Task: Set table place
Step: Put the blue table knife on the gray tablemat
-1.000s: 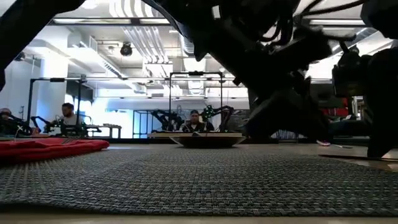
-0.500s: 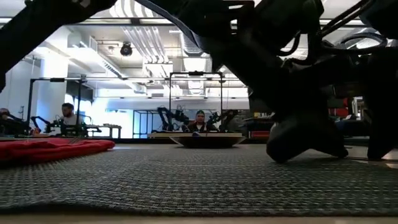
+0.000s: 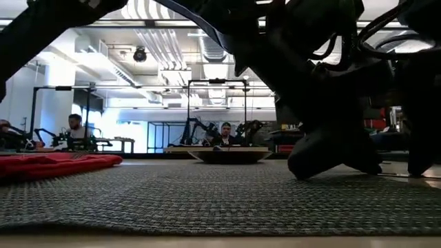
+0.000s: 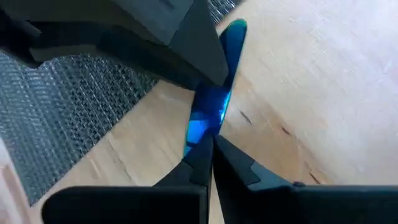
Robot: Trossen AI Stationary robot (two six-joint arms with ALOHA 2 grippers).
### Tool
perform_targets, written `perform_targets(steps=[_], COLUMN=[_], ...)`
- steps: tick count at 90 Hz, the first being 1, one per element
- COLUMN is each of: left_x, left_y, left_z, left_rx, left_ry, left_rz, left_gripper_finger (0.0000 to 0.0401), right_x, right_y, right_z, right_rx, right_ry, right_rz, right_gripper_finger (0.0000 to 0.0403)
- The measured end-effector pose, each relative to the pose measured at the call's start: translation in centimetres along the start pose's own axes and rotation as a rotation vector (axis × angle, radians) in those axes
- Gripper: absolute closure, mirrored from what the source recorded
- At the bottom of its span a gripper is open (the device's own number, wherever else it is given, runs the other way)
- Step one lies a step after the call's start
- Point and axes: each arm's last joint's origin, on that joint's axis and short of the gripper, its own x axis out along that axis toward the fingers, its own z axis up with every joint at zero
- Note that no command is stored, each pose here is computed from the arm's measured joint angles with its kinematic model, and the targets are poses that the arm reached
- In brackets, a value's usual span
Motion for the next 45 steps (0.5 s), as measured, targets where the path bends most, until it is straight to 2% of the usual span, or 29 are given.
perform_targets(steps=[20, 45], left_x=[-0.1, -0.1], left_y=[0.3, 0.2], left_z=[0.2, 0.1], left_rx=[-0.007, -0.017], left_ry=[-0.002, 0.007], left_rz=[0.014, -0.002], left_gripper_finger=[0.0303, 0.0290], right_x=[-0.5, 0.6], right_y=[0.0, -0.4], right_z=[0.3, 0.1], right_rx=[-0.001, -0.002], right_ry=[-0.020, -0.028], right_rz=[-0.006, -0.060], right_gripper_finger=[0.0403, 0.0403])
